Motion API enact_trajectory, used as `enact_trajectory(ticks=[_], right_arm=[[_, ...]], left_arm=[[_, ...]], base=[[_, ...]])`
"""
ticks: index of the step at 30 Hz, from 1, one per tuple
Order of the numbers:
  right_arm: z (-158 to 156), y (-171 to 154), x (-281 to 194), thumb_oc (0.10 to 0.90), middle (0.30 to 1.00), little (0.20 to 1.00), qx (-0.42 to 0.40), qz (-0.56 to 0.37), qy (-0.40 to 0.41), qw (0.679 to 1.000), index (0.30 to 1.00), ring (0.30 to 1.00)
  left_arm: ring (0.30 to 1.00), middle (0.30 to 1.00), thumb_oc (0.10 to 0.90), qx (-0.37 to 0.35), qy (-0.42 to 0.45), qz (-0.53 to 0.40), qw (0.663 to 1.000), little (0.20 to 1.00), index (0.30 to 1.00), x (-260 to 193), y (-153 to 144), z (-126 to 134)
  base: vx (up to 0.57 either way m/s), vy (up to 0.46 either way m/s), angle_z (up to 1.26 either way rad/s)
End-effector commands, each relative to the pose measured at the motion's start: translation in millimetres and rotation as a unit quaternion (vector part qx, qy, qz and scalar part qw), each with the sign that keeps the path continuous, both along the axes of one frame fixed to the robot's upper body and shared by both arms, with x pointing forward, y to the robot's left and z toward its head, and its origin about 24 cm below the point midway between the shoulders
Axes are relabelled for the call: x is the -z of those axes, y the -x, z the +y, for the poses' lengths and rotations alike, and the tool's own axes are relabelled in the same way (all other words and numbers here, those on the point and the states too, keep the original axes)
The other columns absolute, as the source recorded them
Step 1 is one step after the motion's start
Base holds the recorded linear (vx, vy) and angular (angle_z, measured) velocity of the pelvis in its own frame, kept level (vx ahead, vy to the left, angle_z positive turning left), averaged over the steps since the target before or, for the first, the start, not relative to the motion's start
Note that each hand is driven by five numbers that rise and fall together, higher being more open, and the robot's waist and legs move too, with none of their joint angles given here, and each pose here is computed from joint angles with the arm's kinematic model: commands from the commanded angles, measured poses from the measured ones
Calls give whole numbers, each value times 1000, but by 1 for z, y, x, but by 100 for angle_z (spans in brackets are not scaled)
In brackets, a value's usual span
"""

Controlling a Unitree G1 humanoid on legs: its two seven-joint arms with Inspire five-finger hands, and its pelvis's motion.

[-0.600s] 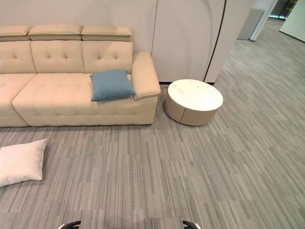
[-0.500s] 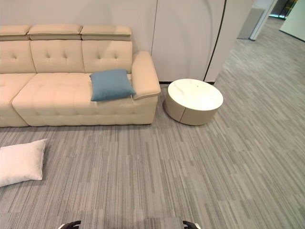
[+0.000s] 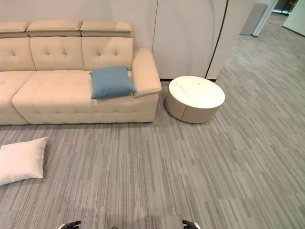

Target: Pick up all the scattered cushions and arrange them neatly on the sofa.

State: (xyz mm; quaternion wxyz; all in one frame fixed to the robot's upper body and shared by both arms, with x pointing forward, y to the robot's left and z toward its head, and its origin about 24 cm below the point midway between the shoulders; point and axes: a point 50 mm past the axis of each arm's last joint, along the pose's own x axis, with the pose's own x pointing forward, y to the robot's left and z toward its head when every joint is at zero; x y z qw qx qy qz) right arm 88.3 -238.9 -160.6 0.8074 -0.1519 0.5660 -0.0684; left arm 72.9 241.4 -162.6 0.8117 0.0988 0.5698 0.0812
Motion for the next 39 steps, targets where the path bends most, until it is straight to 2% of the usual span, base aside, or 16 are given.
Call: enact_trajectory(ticks=[1,18,26,27,28,32,39], right_arm=[[-12,-23,-9,800,900,900,-16,-26,33,999,900,900],[-14,-33,-13,800,900,900,-46,-38,42,997,900,900],[-17,-24,-11,800,900,900,-43,-27,43,998,900,900],[-18,-22,-11,800,900,900,-36,-29,38,998,900,900],[-17,-26,-12,800,900,900,-34,-35,36,998,900,900],[-20,-26,-12,800,900,900,-20,-35,38,998,900,900],[-23,-16,-10,800,900,900,-8,-24,44,999,900,900]], left_arm=[[900,900,800,-2,-6,-30,1000,900,900,-4,-21,-1],[900,900,800,-29,-15,-67,997,900,900,-11,-38,9],[900,900,800,-10,-9,-66,998,900,900,-10,-40,2],[900,900,800,26,2,-65,998,900,900,-10,-46,-5],[900,900,800,30,4,-72,997,900,900,-11,-51,-6],[900,900,800,35,3,-91,995,900,900,-16,-64,-7],[900,900,800,40,1,-86,996,900,900,-15,-62,-6]], base=[[19,96,0],[124,56,10],[166,-79,41],[286,-218,17],[337,-305,46],[144,-100,49],[231,40,21]])
